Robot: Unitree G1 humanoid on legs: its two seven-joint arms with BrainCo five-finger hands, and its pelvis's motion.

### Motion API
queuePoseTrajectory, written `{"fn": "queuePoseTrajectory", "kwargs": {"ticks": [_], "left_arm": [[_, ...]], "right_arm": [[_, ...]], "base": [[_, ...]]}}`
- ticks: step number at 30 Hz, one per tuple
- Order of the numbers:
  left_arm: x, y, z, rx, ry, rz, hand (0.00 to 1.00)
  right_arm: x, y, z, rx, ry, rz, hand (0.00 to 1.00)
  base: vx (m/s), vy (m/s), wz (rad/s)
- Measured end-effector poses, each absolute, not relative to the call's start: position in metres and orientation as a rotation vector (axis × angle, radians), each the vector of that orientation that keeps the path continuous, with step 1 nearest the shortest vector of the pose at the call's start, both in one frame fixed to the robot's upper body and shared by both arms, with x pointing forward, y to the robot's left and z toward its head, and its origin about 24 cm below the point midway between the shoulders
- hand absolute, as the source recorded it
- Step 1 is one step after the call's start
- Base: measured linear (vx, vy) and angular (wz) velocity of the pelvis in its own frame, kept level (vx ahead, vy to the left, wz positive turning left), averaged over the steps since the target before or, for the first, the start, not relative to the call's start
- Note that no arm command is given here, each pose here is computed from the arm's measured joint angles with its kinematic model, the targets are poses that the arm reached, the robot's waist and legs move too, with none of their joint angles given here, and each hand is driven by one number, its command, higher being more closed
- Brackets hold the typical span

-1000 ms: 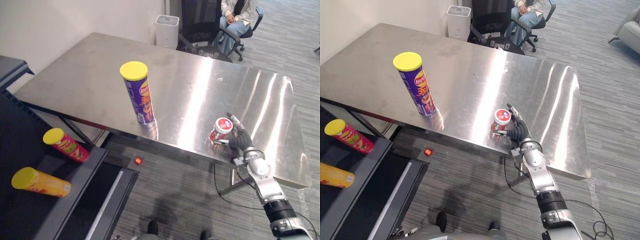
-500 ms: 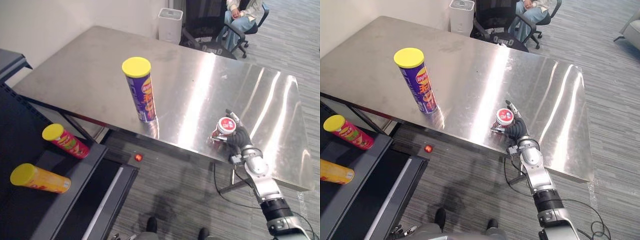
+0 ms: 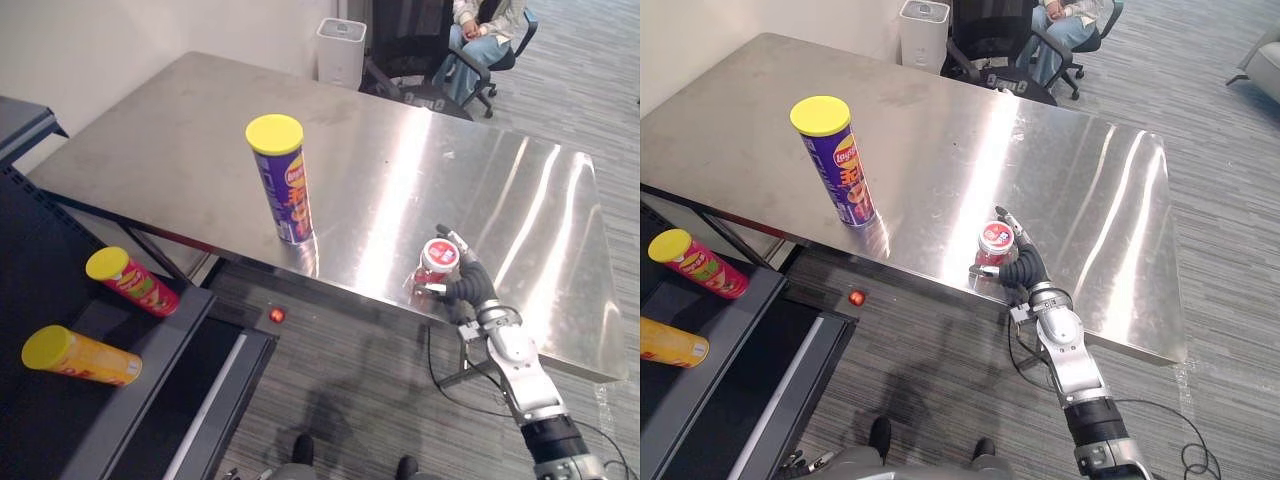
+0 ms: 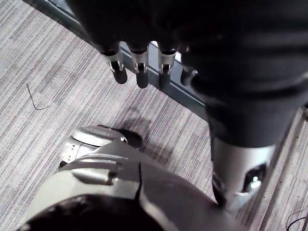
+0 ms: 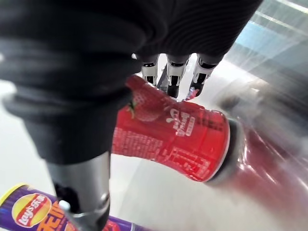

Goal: Put the gum and the chips on the shelf.

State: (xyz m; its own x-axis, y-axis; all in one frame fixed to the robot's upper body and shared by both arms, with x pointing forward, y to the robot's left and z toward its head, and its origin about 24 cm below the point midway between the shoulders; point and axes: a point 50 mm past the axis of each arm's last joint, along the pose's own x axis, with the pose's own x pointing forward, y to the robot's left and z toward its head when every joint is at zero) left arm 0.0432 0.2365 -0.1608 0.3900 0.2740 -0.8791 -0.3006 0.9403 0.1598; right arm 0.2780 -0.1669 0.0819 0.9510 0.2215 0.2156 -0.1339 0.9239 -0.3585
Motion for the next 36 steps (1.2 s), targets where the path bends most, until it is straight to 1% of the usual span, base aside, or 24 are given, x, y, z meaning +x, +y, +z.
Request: {"fn": "queuePoseTrajectory", "kwargs": {"ticks": [1,10,24,36], "left_arm": [[0.043,0.236,-0.161,-0.027,1.112,0.365,0.00],[0.043,0.236,-0.161,-0.022,1.113,0.360,0.00],[0.042,0.235,-0.161,0.003,1.124,0.336,0.00],[0.042,0.234,-0.162,0.022,1.132,0.319,0.00]], "right_arm": [[0.278,-0.167,0.083,-0.348,-0.260,0.184,1.00],[0.272,-0.168,0.093,-0.347,-0.309,0.174,1.00],[0.268,-0.180,0.084,-0.360,-0.271,0.113,1.00],[0.271,-0.181,0.084,-0.398,-0.266,0.104,1.00]], "base": [[0.00,0.000,-0.04],[0.00,0.000,-0.03],[0.00,0.001,0.00],[0.00,0.000,0.00]]}}
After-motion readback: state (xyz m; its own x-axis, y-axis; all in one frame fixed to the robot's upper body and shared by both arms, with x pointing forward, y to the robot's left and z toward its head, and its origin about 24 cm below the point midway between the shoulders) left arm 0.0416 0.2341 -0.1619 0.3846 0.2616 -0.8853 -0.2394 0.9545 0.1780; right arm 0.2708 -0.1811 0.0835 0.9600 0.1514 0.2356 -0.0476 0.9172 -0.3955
